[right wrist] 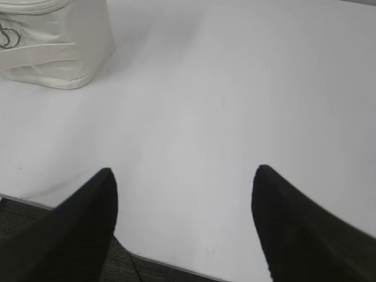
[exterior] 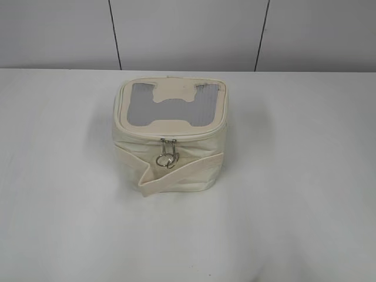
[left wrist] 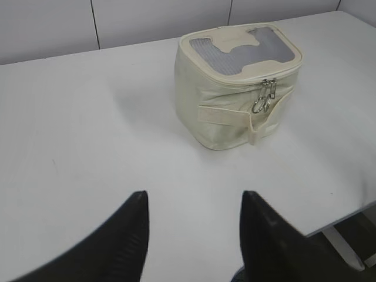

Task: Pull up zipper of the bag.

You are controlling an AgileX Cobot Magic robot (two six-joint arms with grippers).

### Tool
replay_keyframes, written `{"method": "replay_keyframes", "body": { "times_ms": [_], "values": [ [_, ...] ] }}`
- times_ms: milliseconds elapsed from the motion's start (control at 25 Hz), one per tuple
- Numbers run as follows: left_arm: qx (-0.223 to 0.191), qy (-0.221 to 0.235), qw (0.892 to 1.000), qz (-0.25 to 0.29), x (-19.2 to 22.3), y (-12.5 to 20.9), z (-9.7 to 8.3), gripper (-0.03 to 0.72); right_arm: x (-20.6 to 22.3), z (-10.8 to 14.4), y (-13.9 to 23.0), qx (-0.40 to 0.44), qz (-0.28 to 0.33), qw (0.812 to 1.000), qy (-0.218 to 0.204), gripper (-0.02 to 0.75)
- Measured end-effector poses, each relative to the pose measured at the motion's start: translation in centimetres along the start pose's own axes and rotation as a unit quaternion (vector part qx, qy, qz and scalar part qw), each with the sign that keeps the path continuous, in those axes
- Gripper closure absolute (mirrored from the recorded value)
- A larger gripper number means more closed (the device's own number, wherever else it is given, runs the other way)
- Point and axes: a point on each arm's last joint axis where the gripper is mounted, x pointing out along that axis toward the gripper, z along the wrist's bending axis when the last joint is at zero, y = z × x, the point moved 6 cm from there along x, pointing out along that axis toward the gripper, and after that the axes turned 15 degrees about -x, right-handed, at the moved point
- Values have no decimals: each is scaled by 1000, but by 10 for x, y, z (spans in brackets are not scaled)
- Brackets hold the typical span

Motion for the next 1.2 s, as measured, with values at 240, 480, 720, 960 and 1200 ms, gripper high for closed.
{"method": "replay_keyframes", "body": {
  "times_ms": [240, 480, 720, 960, 1200],
  "values": [
    [-15, -31, 999, -9, 0, -1, 3, 354, 0, -1, 0, 3, 1, 1000, 6, 178],
    [-66, -141, 987, -42, 0, -4, 14, 387, 1, -5, 1, 24, 12, 999, 47, 178],
    [-70, -151, 985, -45, 0, -4, 15, 400, 1, -6, 1, 26, 13, 998, 50, 178],
    [-70, -151, 985, -45, 0, -4, 15, 424, 1, -6, 1, 26, 13, 998, 50, 178],
    [-70, -151, 985, -45, 0, -4, 15, 431, 1, -6, 1, 26, 13, 998, 50, 178]
  ]
}}
